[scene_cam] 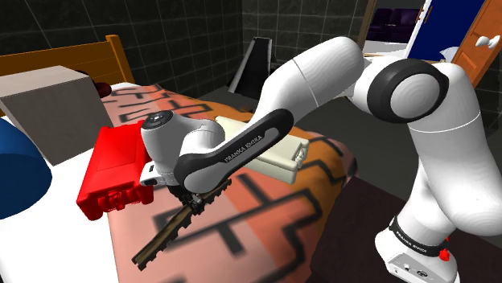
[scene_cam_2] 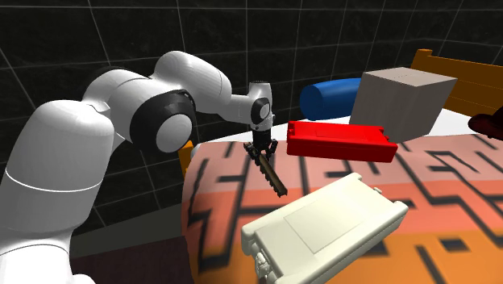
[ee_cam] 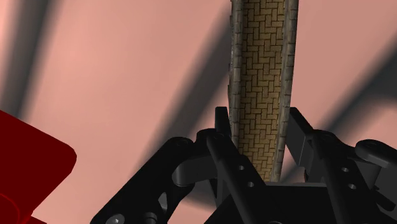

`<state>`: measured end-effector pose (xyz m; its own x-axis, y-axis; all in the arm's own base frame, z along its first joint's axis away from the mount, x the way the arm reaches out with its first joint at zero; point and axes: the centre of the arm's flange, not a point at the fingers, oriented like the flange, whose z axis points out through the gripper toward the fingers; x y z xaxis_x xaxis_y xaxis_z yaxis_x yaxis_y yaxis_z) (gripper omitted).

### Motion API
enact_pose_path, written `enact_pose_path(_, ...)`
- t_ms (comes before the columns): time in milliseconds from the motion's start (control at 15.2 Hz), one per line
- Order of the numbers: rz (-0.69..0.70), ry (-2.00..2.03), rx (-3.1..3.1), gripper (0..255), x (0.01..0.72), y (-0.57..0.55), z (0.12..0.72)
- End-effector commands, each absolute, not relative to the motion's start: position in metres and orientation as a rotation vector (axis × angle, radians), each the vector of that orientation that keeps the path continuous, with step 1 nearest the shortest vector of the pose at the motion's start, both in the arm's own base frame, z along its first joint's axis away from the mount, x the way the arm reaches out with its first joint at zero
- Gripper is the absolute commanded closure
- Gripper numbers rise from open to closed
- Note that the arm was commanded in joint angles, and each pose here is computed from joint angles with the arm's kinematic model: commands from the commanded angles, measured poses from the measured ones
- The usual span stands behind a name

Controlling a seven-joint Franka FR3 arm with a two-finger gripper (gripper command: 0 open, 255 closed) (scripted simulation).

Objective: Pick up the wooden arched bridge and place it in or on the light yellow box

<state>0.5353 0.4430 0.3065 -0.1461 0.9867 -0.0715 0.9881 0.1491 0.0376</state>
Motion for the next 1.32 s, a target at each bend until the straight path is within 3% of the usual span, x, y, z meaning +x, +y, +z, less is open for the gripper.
enact_pose_path(0, -0.029, 2.32, 1.999, 255, 0.535, 0.443, 0.306)
enact_pose_path(1254, -0.029, 2.32, 1.999, 255, 0.535, 0.443, 0.401)
